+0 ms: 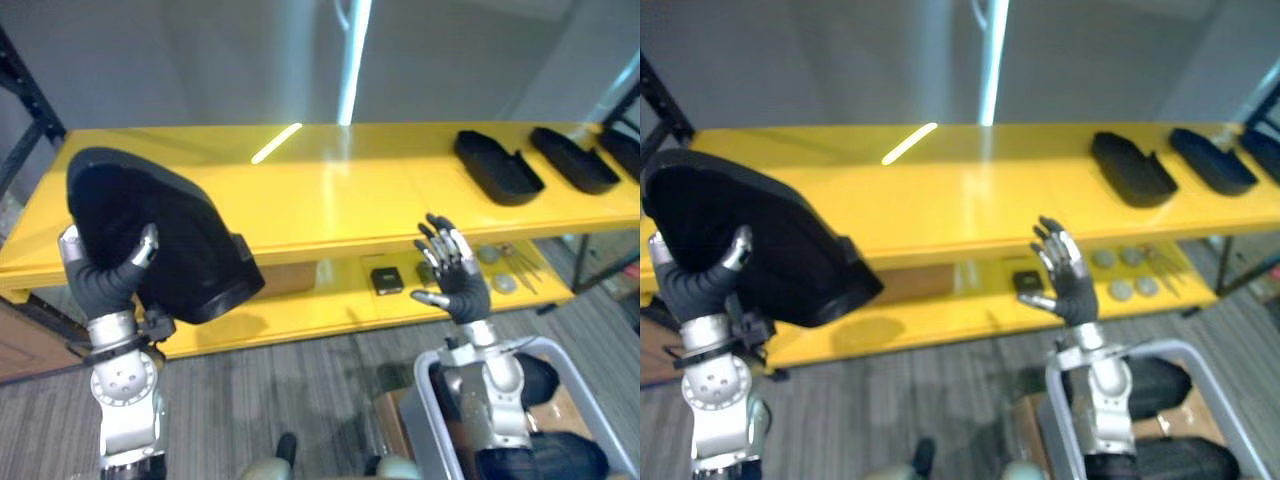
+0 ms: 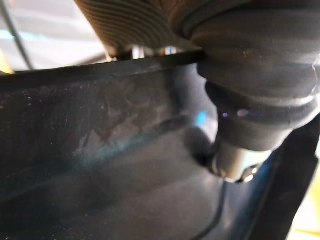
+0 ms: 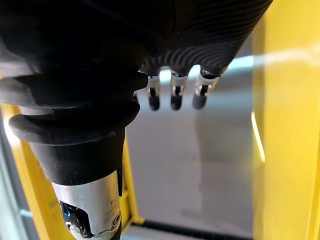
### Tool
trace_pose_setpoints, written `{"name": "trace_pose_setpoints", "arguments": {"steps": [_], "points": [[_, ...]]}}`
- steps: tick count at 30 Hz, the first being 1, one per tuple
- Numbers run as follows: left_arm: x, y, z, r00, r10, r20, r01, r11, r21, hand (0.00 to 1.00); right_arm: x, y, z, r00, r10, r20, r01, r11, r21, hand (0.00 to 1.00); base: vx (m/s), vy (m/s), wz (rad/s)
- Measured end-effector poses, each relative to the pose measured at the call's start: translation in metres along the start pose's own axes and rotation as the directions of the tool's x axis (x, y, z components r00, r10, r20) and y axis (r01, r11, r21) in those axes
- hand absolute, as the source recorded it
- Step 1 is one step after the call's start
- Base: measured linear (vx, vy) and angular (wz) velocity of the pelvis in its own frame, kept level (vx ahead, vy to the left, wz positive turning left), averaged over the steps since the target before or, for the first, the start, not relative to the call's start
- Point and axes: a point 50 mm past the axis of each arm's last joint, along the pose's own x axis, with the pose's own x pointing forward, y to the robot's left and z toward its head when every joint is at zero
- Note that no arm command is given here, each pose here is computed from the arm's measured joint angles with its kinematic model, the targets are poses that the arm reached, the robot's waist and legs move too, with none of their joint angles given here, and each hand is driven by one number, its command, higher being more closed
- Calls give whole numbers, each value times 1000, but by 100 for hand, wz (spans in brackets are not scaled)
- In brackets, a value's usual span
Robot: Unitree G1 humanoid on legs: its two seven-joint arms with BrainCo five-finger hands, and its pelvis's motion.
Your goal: Walk over and take plastic housings, then place them on the shelf
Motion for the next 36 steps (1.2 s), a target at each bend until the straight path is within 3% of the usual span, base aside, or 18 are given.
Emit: {"name": "trace_pose_setpoints", "arguments": {"steps": [9, 17, 24, 36], "points": [[-10, -17, 11, 997, -75, 25, 77, 995, -70, 100, -1, -7, 1, 999, -48, 1, 48, 998, 28, 0, 166, -86, 50], [-12, -24, 12, 993, -115, 32, 117, 987, -107, 100, -15, -3, -6, 973, -231, 4, 230, 971, 65, 0, 5, -32, -11], [-24, -17, 8, 997, -67, -31, 57, 965, -254, 100, -22, 16, 0, 968, -252, 18, 251, 967, 51, 0, -74, 25, -28], [-38, -15, 12, 998, -42, -37, 30, 961, -274, 100, -55, -6, 3, 944, -328, -32, 329, 943, 40, 0, -74, -36, -1]]}}
